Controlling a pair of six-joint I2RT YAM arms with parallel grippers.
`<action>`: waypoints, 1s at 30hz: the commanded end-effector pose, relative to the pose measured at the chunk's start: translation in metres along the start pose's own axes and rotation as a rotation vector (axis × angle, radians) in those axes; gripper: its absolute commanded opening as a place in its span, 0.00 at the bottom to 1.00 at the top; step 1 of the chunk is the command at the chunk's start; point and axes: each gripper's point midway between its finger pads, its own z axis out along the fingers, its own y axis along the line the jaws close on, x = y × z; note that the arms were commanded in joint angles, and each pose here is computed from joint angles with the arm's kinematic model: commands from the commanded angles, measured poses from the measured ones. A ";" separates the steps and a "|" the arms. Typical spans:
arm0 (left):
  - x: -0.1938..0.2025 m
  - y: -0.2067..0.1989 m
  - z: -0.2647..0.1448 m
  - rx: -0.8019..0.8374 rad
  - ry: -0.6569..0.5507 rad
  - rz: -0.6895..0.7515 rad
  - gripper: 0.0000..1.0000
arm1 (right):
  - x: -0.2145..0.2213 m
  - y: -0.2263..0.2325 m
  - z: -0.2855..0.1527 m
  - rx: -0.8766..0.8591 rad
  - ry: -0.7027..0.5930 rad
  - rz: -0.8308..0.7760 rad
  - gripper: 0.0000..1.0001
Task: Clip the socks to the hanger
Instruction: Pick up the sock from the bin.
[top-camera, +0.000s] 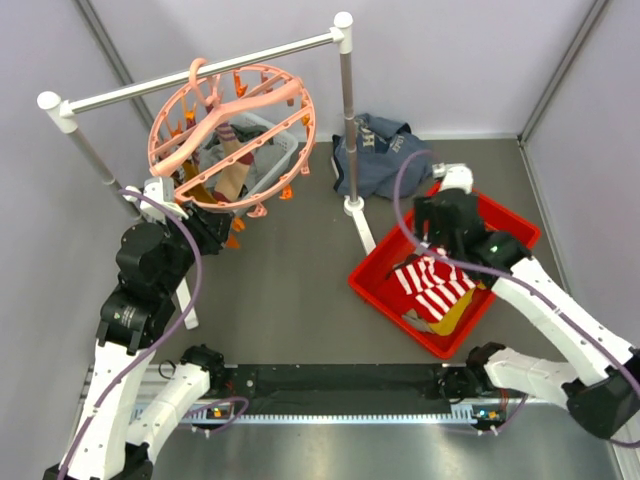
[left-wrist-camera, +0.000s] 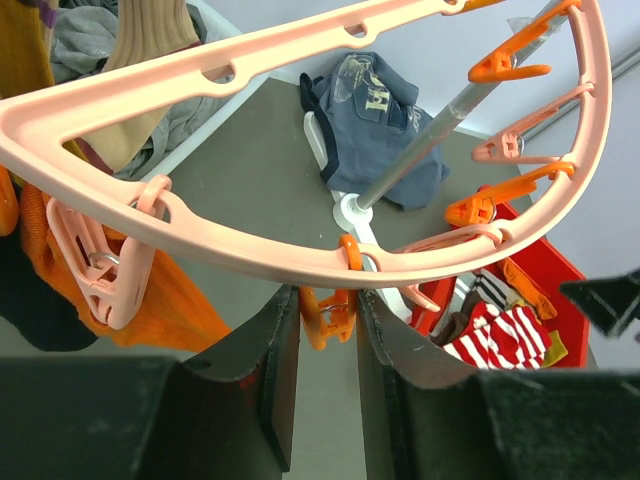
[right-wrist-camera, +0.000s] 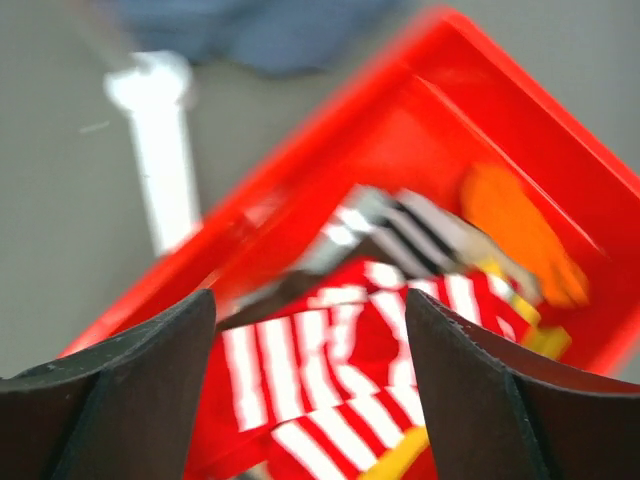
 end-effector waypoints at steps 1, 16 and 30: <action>-0.004 0.001 0.002 0.000 -0.027 0.022 0.00 | 0.022 -0.048 0.023 0.062 0.099 0.200 0.73; -0.008 -0.001 -0.002 0.010 -0.050 0.020 0.00 | 0.065 -0.174 0.156 0.318 0.291 0.368 0.52; -0.005 0.001 -0.001 0.011 -0.045 0.025 0.00 | 0.128 -0.194 0.188 0.283 0.438 0.445 0.43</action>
